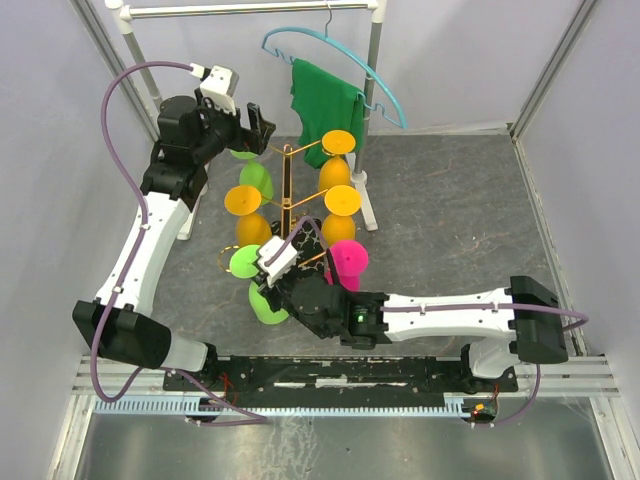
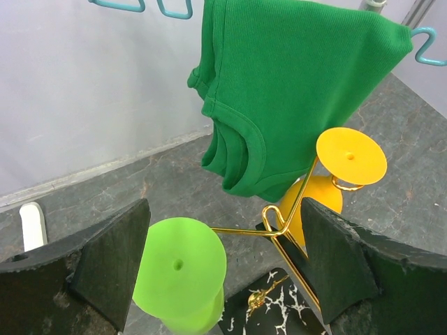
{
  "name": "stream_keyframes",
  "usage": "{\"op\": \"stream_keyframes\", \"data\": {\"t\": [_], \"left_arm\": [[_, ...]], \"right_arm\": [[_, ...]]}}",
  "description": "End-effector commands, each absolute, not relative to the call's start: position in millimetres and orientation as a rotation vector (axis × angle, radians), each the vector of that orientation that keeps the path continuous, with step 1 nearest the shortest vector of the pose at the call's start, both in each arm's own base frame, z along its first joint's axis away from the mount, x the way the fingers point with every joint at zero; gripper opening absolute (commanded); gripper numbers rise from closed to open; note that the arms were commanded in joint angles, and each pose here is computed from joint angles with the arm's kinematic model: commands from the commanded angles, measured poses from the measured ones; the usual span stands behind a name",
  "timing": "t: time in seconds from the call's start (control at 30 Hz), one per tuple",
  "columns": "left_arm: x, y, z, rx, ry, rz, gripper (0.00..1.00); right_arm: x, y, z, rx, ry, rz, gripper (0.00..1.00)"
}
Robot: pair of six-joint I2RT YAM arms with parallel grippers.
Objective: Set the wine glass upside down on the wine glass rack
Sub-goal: Turn the wine glass upside down at the wine rack.
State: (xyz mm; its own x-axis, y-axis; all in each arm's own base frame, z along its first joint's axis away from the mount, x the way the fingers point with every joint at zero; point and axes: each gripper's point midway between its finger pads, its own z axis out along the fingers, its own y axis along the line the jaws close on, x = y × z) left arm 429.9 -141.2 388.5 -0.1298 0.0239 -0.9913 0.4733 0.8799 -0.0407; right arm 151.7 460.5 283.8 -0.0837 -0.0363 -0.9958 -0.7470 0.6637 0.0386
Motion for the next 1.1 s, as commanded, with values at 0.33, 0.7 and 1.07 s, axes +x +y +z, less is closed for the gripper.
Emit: {"op": "stream_keyframes", "data": {"t": [0.33, 0.7, 1.07], "left_arm": [[423.0, -138.5, 415.6, 0.373, 1.575, -0.424, 0.95], [424.3, -136.4, 414.8, 0.363, 1.572, -0.427, 0.95], [425.7, -133.5, 412.4, 0.352, 1.573, -0.43, 0.95]], "right_arm": [[160.2, 486.0, 302.3, -0.607, 1.503, 0.745, 0.01], [151.6, 516.9, 297.0, -0.682, 1.482, 0.806, 0.02], [142.4, 519.1, 294.6, -0.718, 1.473, 0.854, 0.02]]}}
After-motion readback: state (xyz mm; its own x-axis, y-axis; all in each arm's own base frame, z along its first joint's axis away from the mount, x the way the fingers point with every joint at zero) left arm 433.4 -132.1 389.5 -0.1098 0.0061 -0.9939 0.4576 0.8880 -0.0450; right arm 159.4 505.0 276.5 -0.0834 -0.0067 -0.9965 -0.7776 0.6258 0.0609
